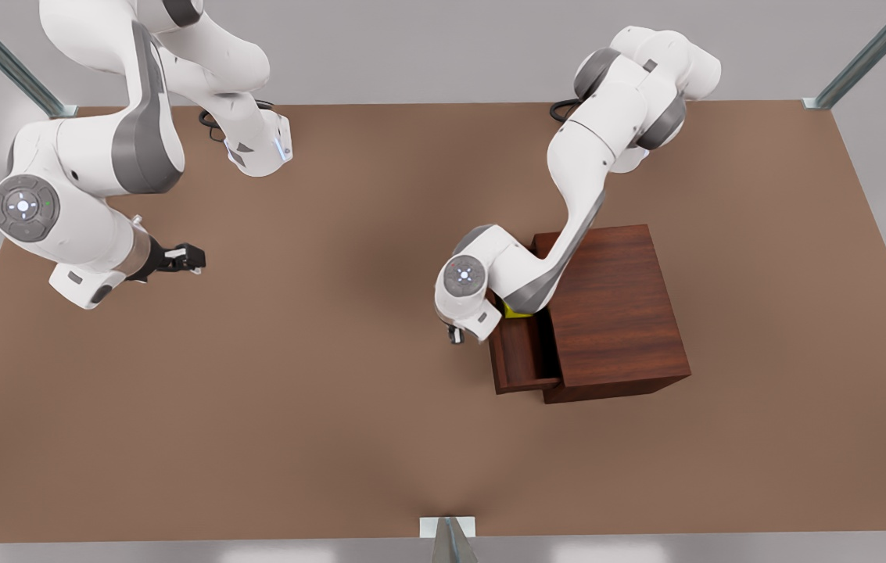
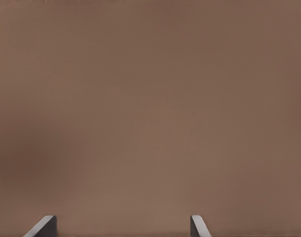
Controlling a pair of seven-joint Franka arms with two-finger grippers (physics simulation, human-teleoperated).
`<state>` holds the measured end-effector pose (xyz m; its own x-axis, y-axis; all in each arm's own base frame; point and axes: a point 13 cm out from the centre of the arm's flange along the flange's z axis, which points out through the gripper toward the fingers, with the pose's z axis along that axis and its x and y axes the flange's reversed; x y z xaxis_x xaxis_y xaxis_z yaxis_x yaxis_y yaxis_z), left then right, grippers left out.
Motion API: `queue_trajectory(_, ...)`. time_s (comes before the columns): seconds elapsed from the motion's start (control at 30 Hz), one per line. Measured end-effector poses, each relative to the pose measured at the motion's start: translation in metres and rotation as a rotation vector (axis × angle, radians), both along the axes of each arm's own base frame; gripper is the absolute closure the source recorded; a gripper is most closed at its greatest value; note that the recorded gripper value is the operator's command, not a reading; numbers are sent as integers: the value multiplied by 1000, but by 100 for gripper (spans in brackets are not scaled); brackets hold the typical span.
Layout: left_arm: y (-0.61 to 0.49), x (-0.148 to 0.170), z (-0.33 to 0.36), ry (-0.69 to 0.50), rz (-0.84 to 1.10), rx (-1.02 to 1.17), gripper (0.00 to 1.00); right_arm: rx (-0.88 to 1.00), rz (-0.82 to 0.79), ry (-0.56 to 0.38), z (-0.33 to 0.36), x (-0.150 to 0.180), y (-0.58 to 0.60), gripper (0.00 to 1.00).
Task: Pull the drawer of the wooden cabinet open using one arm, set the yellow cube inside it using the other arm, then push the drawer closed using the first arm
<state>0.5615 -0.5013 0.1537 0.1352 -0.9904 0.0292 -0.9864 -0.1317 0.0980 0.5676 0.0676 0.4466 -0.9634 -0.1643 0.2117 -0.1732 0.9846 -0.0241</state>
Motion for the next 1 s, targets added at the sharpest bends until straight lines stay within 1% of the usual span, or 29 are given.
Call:
queue_trajectory(0.17,6,-7,-5,30,16,13,79,-8,-31,5,-3,0,1,0)
queue_trajectory(0.4,18,-13,-13,68,-26,27,79,-14,-64,9,-5,0,1,0)
queue_trajectory(0.67,56,1,-10,127,-25,11,79,-21,-78,17,-10,-2,7,0)
queue_trajectory(0.83,83,10,5,158,-34,-8,79,-24,-86,22,-12,-3,8,0)
queue_trajectory(1.0,102,5,7,181,-59,21,79,-25,-93,23,-12,-3,9,0)
